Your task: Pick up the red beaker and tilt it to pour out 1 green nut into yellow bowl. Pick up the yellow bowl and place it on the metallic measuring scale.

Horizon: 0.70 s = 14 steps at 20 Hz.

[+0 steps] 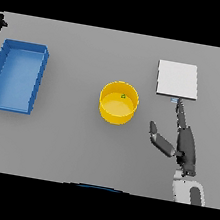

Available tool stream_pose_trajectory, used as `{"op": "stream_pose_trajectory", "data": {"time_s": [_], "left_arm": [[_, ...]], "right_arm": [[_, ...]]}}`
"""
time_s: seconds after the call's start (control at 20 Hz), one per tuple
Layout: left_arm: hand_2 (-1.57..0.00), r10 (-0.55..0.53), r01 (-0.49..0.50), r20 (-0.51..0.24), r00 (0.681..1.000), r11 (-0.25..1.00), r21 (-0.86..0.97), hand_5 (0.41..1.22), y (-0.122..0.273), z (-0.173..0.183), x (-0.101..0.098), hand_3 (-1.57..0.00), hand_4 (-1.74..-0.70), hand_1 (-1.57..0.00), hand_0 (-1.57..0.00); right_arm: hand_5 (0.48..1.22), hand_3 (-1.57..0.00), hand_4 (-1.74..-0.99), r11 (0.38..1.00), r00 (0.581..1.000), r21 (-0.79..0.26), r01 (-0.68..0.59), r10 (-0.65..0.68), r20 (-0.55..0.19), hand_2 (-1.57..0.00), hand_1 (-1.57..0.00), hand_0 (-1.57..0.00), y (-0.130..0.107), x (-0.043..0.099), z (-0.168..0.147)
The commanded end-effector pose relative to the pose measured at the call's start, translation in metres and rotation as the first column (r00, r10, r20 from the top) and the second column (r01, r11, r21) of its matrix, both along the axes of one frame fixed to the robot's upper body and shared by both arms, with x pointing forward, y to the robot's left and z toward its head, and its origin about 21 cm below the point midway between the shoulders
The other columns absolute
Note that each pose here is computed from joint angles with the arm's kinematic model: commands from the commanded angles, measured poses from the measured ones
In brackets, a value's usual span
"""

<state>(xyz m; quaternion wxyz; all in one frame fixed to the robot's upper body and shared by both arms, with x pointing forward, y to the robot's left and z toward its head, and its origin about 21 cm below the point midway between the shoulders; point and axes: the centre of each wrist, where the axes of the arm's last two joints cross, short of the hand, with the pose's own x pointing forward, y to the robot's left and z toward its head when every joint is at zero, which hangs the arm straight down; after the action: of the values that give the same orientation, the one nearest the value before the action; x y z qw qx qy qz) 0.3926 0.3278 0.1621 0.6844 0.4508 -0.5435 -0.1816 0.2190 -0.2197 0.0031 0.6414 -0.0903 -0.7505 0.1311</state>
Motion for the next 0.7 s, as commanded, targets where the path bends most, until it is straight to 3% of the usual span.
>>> {"op": "stream_pose_trajectory", "data": {"time_s": [0.0,0.2,0.35,0.45,0.55,0.6,0.65], "left_arm": [[-1.57,0.017,-0.017,-0.012,1.0,1.0,-0.012,1.221,0.005,-0.011,-0.009,-1.45,-1.74,-1.57,-1.57],[-1.57,0.062,-0.066,-0.054,0.997,0.995,-0.073,1.221,0.006,-0.046,-0.032,-1.47,-1.74,-1.57,-1.57],[-1.57,0.081,-0.087,-0.063,0.995,0.992,-0.092,1.199,0.003,-0.056,-0.038,-1.52,-1.74,-1.57,-1.57],[-1.57,0.101,-0.109,-0.083,0.991,0.99,-0.093,1.117,0.002,-0.063,-0.044,-1.54,-1.74,-1.57,-1.57],[-1.57,0.106,-0.114,-0.1,0.989,0.991,-0.076,0.967,0.004,-0.07,-0.048,-1.55,-1.74,-1.57,-1.57],[-1.57,0.098,-0.106,-0.114,0.989,0.993,-0.059,0.908,0.005,-0.07,-0.05,-1.55,-1.67,-1.57,-1.57],[-1.57,0.072,-0.081,-0.15,0.986,0.995,-0.054,0.865,0.004,-0.069,-0.05,-1.5,-1.53,-1.57,-1.57]], "right_arm": [[0.66,0.0,-1.21,1.0,1.0,0.002,0.003,-0.003,-0.001,0.0,0.0,0.0,-0.001,-0.003,-0.002],[0.664,0.0,-1.214,1.0,1.0,0.005,0.001,-0.001,0.004,0.0,0.0,0.0,0.001,-0.005,-0.001],[0.667,0.0,-1.216,1.0,1.0,-0.004,0.001,-0.001,-0.005,0.0,0.0,0.0,0.0,-0.003,-0.001],[0.665,0.0,-1.207,1.0,1.0,-0.008,-0.002,0.002,0.002,0.0,0.0,0.0,0.0,-0.001,0.0],[0.664,0.0,-1.205,1.0,1.0,-0.003,0.0,0.0,-0.006,0.0,0.0,0.0,0.001,-0.002,-0.001],[0.667,0.0,-1.202,1.0,1.0,-0.005,0.001,-0.001,-0.005,0.0,0.0,0.0,0.0,-0.003,-0.006],[0.664,0.0,-1.197,1.0,1.0,-0.007,0.0,0.0,-0.004,0.0,0.0,0.0,0.001,-0.005,-0.006]]}}
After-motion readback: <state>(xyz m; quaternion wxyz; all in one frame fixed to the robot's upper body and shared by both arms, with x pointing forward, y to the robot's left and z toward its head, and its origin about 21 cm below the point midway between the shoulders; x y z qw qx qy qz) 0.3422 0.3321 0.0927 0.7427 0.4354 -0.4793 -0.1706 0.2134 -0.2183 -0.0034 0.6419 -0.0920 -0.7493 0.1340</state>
